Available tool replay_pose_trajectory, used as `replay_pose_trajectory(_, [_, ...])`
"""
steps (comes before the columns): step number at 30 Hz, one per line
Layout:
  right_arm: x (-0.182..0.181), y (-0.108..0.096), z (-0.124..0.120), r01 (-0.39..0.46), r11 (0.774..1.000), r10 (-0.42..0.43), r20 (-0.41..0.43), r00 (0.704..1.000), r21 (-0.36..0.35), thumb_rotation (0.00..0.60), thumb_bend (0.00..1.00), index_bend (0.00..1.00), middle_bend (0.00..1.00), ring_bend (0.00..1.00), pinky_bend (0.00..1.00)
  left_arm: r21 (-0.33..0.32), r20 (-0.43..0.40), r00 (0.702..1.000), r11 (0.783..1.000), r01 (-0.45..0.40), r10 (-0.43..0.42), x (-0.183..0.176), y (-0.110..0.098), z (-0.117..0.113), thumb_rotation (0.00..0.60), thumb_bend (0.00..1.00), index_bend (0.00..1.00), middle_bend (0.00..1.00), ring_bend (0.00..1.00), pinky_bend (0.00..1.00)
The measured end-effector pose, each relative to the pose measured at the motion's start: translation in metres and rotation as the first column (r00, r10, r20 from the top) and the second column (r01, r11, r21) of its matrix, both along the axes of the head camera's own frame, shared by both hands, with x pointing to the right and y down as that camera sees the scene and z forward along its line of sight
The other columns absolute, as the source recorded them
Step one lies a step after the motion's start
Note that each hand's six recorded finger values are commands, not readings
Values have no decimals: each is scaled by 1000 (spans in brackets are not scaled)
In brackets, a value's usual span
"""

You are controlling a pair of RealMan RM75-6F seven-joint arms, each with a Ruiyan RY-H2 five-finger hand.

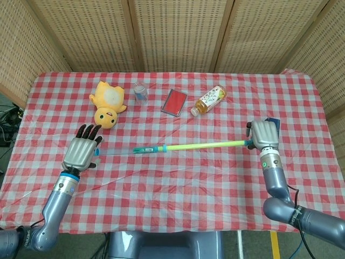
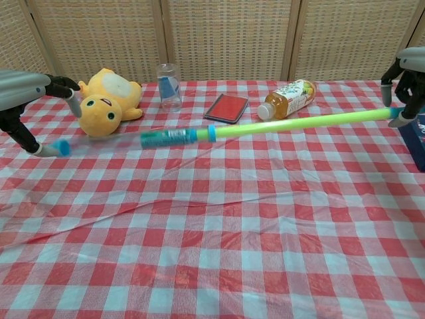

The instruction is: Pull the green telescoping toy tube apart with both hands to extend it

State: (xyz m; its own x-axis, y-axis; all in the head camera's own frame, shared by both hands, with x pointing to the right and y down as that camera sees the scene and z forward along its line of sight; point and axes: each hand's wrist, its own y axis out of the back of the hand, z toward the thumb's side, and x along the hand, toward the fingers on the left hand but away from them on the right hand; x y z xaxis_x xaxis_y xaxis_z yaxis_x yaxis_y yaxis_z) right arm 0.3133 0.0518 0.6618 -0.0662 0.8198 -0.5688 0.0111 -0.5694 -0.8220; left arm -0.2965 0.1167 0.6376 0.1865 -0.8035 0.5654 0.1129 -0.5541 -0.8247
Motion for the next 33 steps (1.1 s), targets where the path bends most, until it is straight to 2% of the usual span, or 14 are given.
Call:
replay_pose_trajectory(1, [1,1,0,-2,1000,2,-6,1000,-5,600,241,247,340,317,108,1,0,1000,1000,-1,1,0,0,-1,600,124,154,0,0,0])
replay_pose_trajectory(3, [4,2,1,-6,1000,6,-16,1000,-10,600,234,186,252,236,72,2,0,1000,1000,-2,2,0,0,-1,600,123,151,0,0,0])
replay_pose_trajectory(12, [6,4,-2,0,1000,0,-23,1000,16,600,203,52,13,8,9,13,-22,1000,1000,6,-5,-3,3,-9,600,124,151,0,0,0])
replay_pose_trajectory(15, [4,8,-5,14,1000,-14,-16,1000,20,600,182,4,0,0,0,26,-44,999,1000,15,-14,-5,5,-13,600,125,151,0,0,0])
replay_pose_trajectory(20, [2,21,-12,39,999,-39,6,999,21,600,128,0,0,0,0,58,-99,994,997,46,-40,-13,11,-22,600,125,140,0,0,0])
replay_pose_trajectory(23, [0,31,-20,67,997,-67,18,998,45,600,101,0,0,0,0,90,-118,992,995,48,-37,-22,18,-28,600,125,126,0,0,0])
replay_pose_trajectory(26, [1,45,-32,101,990,-104,22,994,99,600,97,0,0,0,0,132,-111,993,990,51,-37,-37,31,-36,600,124,106,0,0,0])
replay_pose_trajectory(29, [5,65,-49,138,973,-144,22,989,183,600,97,0,0,0,0,160,-99,994,985,67,-51,-58,51,-45,600,115,72,0,0,0])
replay_pose_trajectory(33, [14,100,-69,161,949,-178,39,983,271,600,97,0,0,0,0,169,-96,993,982,88,-72,-77,76,-53,600,102,37,0,0,0])
